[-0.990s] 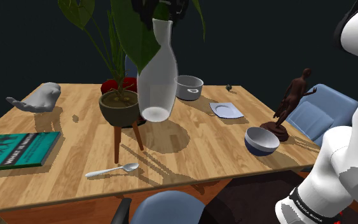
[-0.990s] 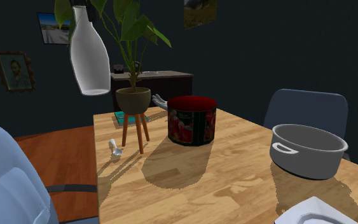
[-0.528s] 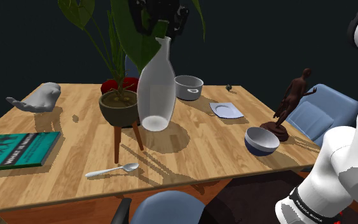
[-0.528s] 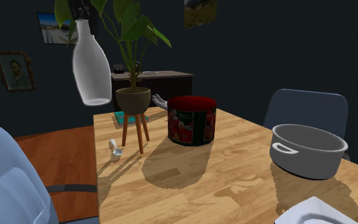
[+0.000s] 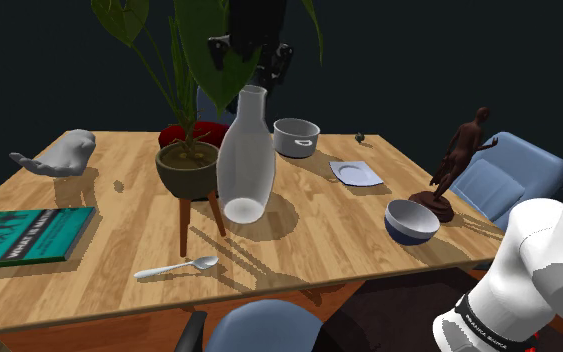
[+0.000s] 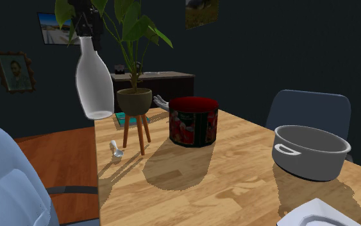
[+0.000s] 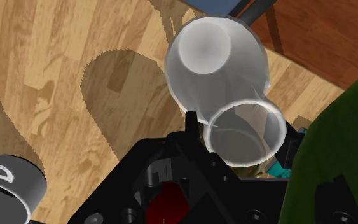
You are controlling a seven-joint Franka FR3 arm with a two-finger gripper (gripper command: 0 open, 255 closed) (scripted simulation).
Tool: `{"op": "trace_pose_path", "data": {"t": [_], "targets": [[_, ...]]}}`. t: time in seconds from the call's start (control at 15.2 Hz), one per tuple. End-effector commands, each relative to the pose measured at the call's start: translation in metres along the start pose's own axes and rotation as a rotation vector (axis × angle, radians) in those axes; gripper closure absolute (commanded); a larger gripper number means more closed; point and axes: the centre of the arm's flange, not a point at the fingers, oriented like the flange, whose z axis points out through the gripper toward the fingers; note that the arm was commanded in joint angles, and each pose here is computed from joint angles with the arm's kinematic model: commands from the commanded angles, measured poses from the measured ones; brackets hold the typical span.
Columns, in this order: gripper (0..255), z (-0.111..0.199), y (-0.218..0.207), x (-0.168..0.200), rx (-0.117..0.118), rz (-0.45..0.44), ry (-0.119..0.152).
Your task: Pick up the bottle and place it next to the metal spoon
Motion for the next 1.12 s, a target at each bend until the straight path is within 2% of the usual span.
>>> {"op": "trace_pose_path", "data": {"t": [0.0,1.06], "targets": [[255,0.010,0.000,-0.001,0.001,0.000,0.001],[255,0.094,0.002,-0.009,0.001,0.000,0.001]]}}
